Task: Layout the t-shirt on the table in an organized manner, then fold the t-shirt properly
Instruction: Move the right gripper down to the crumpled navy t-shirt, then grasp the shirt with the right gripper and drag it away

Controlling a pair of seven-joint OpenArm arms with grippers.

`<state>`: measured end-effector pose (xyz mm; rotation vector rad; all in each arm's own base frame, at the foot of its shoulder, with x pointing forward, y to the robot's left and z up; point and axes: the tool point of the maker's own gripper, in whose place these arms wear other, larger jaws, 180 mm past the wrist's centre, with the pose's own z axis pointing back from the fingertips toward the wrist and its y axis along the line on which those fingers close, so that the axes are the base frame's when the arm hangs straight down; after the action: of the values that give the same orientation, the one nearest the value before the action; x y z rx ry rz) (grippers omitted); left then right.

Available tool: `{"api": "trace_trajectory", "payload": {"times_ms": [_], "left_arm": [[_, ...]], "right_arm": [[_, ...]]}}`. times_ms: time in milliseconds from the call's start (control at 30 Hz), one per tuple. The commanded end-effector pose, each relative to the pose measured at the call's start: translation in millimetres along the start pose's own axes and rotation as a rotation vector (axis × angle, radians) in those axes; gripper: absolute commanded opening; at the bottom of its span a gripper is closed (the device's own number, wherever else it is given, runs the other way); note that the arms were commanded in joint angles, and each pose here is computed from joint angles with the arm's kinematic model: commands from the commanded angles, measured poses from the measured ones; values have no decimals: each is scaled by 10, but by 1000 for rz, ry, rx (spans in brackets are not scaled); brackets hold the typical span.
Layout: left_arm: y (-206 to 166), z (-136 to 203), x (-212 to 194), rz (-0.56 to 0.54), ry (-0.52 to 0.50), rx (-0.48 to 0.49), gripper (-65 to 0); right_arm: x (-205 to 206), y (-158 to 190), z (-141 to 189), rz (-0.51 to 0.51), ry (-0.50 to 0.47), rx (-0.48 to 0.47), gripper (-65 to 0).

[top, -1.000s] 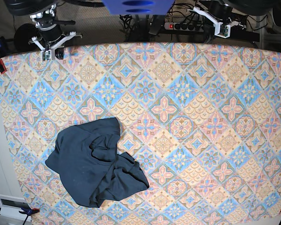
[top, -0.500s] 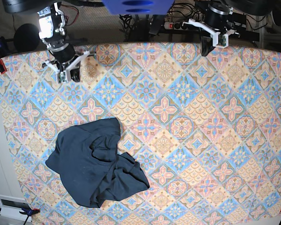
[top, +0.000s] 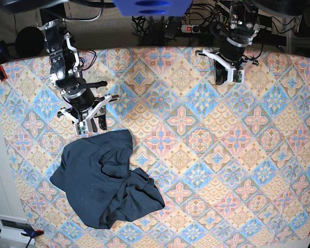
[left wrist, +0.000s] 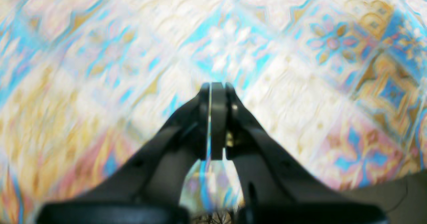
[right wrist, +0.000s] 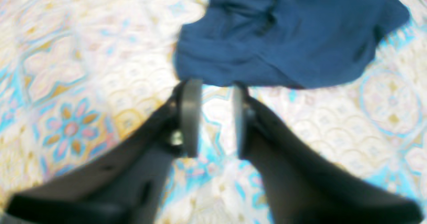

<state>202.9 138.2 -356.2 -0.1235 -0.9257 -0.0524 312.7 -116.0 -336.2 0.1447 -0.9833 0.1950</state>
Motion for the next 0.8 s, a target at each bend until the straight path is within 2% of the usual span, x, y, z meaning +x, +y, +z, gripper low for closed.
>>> {"api": "trace_trajectory", "payload": {"times_ms": [0,100,200,300,400,500,567,700,767], "left_arm": [[-3,-27,163,-10,-38,-4,-633],[67,-144,353,-56,-47,-3,-633],[127,-257,414,-65,-45,-17,-633],[171,-306,448,-50,-39,-45,-633],[230,-392,467,-20,-35,-48,-632],[280,-429,494,-34,-33,-45,-623],[276,-437,508,-31,-36,-45,-580],[273,-438,507,-30,-36,-46,-436],[268,-438,505,-30,-36,-47,-390]], "right_arm": [[144,81,-55,-25,-43,20,-421],[125,59,-244,-46,-9,14,-374],[153,186,-446,-43,5,22,-363],[186,212,-601,32,15,-19,-363],[221,322,-768,115,30,-16,-358],[368,301,-898,178,23,-35,-357],[442,272,-954,192,18,-43,-357],[430,189,-1055,197,45,-59,-356],[394,168,-1079,196,60,-63,-356]]}}
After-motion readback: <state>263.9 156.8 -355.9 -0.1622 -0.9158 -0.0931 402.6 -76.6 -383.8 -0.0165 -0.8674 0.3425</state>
